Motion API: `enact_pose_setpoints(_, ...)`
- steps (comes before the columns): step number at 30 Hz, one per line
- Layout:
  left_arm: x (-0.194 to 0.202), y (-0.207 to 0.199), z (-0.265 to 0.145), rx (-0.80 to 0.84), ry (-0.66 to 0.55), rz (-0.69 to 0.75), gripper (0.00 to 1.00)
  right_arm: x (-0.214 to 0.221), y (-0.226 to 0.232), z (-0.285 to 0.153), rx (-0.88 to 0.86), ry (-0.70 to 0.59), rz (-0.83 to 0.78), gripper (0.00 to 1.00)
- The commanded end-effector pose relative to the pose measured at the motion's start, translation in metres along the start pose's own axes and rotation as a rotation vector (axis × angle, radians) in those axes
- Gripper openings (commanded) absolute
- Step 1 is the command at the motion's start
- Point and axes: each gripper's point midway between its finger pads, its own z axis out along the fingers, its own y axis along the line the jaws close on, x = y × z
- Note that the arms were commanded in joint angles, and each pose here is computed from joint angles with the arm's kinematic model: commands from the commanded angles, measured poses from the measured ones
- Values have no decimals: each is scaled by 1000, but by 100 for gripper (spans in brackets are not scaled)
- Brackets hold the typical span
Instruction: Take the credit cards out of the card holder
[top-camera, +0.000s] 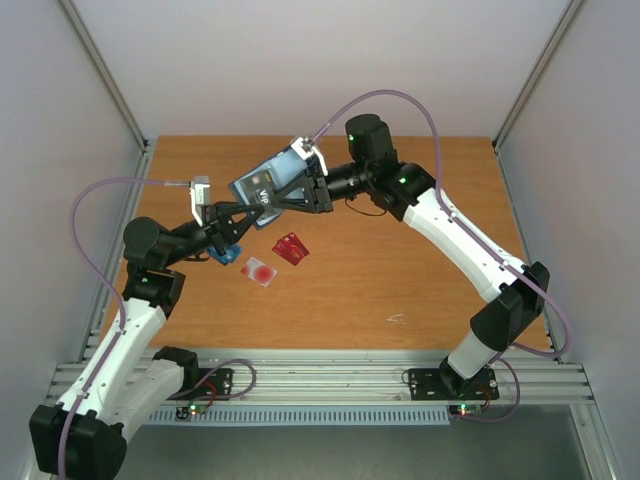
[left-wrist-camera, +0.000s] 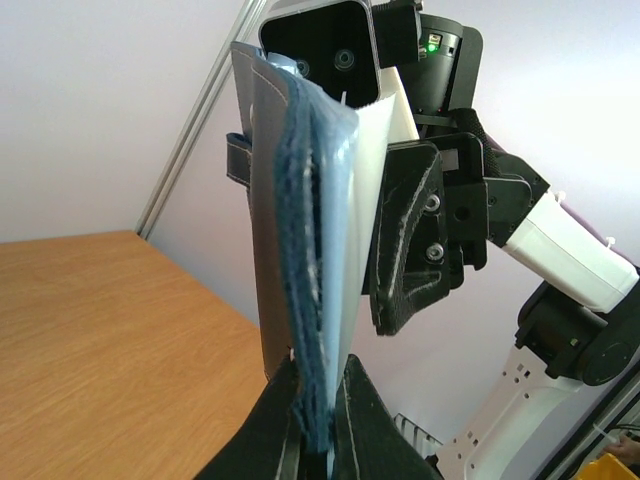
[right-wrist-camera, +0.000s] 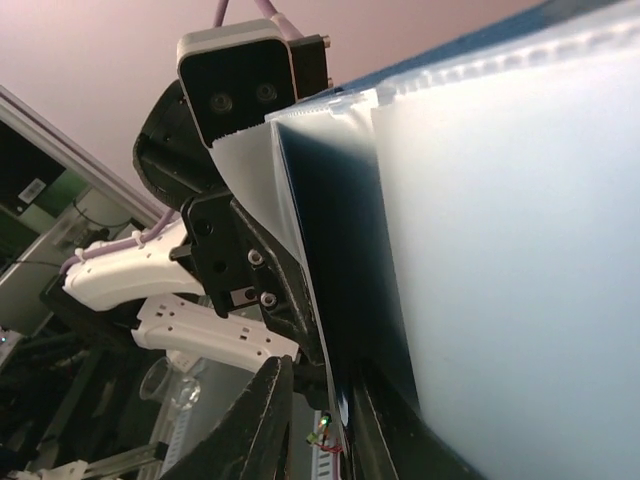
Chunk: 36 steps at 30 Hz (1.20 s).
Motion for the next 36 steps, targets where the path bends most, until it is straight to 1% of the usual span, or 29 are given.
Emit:
enact_pose_setpoints(1, -3, -4, -1, 16, -16, 37, 0, -12, 24, -13, -44, -38, -52, 17)
enact_pose_setpoints(5, -3, -4, -1, 17, -15, 37, 0, -15, 22, -13, -47, -49, -49, 16)
enact_pose_setpoints(13, -3, -6, -1, 19, -17, 40, 0, -14, 21, -12, -44, -48, -43, 2)
enact_pose_setpoints(18, -3, -6, -1, 20, -19, 43, 0, -12, 20, -14, -22, -42, -48, 1)
enact_pose_setpoints(20, -4, -7, -2, 18, -22, 44, 13, -10, 20, -14, -16, -32, -47, 1)
enact_pose_setpoints(21, -4, -7, -2, 20, -24, 48, 16, -9, 20, -15, -13, -27, -48, 1)
enact_pose_setpoints(33, -4, -9, -3, 26, -28, 49, 15, -5, 19, -33, 59, -14, -55, 1)
enact_pose_setpoints(34, -4, -9, -3, 26, -28, 48, 15, -5, 19, -34, 61, -14, -56, 1)
enact_pose_setpoints(36, -4, -9, -3, 26, -27, 47, 10, -5, 18, -36, 69, -16, -55, 1)
